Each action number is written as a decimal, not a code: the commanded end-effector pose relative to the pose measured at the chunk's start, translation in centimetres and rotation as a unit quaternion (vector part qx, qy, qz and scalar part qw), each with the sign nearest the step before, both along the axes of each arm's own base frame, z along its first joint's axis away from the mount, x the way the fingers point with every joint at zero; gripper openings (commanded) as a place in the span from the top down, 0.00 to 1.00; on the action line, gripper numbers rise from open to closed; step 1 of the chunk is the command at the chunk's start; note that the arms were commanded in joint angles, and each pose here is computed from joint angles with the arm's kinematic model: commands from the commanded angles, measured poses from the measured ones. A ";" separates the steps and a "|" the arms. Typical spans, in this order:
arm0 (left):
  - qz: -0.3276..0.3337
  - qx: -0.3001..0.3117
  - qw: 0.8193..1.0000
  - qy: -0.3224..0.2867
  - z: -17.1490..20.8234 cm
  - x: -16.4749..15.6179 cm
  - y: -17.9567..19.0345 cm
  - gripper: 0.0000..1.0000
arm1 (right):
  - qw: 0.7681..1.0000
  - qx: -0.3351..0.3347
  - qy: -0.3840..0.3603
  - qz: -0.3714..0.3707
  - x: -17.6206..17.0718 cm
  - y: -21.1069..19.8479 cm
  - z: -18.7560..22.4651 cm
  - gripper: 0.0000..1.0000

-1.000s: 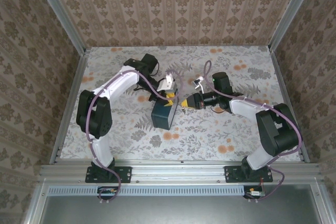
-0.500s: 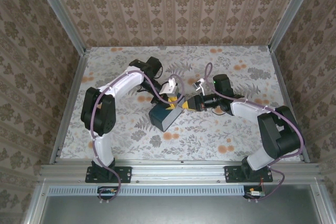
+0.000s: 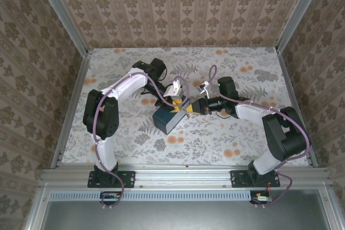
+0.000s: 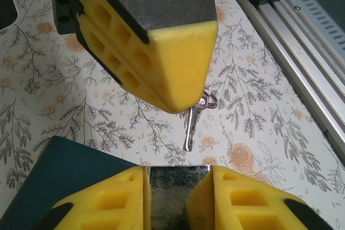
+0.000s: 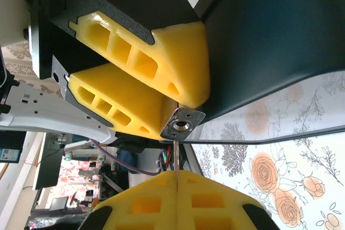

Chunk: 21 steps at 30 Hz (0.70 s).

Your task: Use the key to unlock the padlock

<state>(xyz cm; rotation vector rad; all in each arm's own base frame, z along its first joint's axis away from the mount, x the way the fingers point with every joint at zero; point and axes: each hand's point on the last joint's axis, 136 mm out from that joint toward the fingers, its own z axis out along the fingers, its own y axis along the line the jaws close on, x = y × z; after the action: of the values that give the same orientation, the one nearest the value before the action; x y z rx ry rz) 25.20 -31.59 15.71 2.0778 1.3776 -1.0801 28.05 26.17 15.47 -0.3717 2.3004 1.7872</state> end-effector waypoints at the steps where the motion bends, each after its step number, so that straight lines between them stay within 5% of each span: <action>1: -0.008 -0.031 0.999 0.004 1.6 -0.3 -0.3 0.77 | 1.000 0.012 -0.023 0.008 0.7 0.6 1.0 1.00; 21: -0.011 -0.031 0.999 0.001 1.6 -0.4 -0.2 0.78 | 0.999 0.018 -0.027 0.016 1.5 1.1 1.1 1.00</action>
<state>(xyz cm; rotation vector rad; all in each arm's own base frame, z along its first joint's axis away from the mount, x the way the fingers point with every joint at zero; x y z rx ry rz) 25.20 -31.59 15.71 2.0778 1.3776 -1.0801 29.29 26.80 15.26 -0.3879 2.2898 1.7912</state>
